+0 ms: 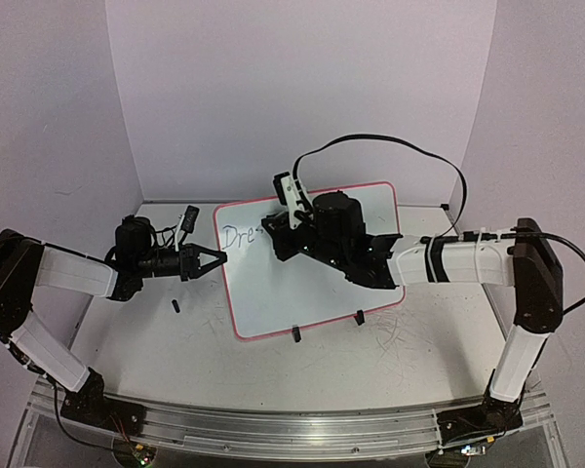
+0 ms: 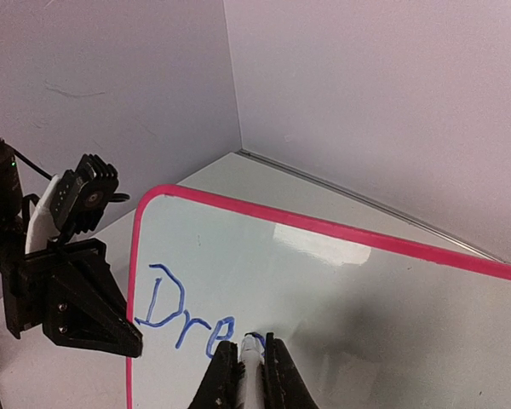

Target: Write a sentence on the whiteboard

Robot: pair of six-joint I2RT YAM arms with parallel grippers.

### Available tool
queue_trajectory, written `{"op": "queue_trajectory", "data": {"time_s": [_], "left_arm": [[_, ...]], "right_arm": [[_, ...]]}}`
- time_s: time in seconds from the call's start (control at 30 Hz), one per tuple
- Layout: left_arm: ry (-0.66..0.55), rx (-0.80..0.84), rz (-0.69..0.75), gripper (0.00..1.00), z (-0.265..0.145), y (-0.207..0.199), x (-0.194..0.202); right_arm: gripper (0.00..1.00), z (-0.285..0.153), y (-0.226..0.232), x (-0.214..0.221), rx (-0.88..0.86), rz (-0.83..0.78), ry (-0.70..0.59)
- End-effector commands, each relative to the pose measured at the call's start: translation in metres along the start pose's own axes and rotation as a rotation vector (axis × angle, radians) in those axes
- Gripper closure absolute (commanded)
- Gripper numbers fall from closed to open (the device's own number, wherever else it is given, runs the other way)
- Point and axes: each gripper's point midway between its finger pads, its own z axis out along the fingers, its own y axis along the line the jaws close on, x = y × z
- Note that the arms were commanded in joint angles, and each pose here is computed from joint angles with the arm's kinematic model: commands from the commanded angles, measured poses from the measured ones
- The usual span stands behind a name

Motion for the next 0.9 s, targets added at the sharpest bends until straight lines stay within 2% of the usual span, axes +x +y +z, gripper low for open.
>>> {"op": "queue_trajectory", "data": {"time_s": [0.0, 0.37, 0.87], "left_arm": [[-0.033, 0.007, 0.111, 1.0, 0.002, -0.008, -0.019], [-0.034, 0.008, 0.11, 1.0, 0.002, -0.008, -0.019], [-0.034, 0.006, 0.111, 1.0, 0.001, -0.008, -0.019]], "right_arm": [[1.0, 0.002, 0.005, 0.0, -0.008, 0.005, -0.004], [1.0, -0.008, -0.002, 0.019, 0.021, 0.018, 0.033], [1.0, -0.007, -0.021, -0.021, 0.098, 0.01, -0.052]]}}
